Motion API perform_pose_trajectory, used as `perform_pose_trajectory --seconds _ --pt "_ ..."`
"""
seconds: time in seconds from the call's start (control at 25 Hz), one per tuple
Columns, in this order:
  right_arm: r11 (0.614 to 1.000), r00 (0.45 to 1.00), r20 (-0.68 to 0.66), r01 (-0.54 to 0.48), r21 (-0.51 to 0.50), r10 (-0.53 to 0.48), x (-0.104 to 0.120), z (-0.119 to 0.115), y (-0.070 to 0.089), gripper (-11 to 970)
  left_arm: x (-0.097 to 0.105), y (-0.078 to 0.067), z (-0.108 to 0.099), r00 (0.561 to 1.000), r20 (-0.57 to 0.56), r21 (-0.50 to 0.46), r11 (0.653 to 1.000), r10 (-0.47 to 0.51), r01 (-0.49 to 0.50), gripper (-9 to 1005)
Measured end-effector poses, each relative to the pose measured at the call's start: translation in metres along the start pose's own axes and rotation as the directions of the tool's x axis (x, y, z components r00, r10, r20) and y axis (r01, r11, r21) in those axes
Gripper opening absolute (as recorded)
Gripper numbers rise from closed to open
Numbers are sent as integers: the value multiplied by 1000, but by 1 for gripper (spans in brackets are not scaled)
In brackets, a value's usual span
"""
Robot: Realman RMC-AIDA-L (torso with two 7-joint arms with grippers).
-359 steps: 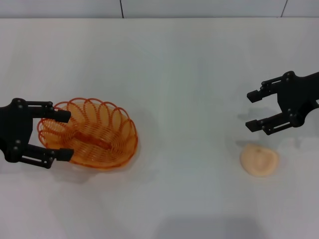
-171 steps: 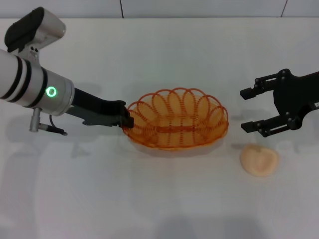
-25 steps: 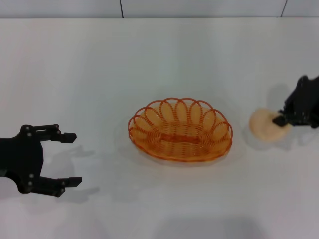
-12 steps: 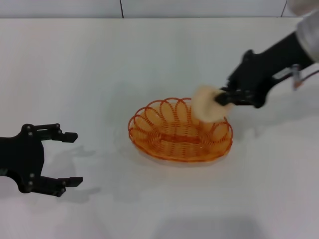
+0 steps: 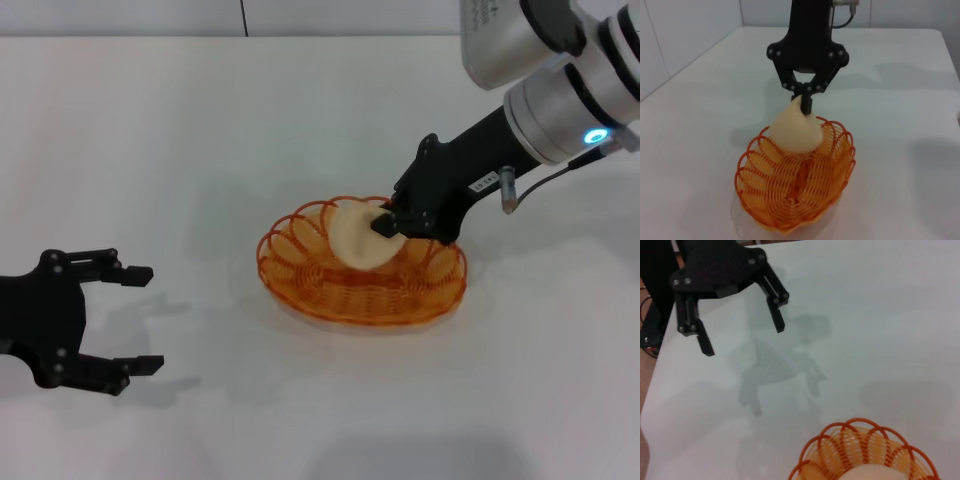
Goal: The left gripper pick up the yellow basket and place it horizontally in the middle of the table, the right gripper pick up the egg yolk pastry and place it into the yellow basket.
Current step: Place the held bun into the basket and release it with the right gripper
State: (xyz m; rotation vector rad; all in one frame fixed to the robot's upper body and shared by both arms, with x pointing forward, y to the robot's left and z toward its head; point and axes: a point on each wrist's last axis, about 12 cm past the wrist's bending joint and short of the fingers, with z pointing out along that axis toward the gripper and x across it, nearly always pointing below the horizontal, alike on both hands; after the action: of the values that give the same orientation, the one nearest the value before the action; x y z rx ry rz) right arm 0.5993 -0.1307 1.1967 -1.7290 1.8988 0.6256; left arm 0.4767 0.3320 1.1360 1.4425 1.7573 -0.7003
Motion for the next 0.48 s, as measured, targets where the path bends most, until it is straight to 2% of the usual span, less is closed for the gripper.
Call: perform_pose_trajectory --seconds 0.32,0.48 --pt "1000 1000 -3 18 7 -18 2 11 3 185 0 0 0 1000 -4 1 1000 -1 1 886" --pt "1000 1000 11 15 -3 -15 3 11 4 294 0 0 0 1000 -3 0 1000 -1 1 886"
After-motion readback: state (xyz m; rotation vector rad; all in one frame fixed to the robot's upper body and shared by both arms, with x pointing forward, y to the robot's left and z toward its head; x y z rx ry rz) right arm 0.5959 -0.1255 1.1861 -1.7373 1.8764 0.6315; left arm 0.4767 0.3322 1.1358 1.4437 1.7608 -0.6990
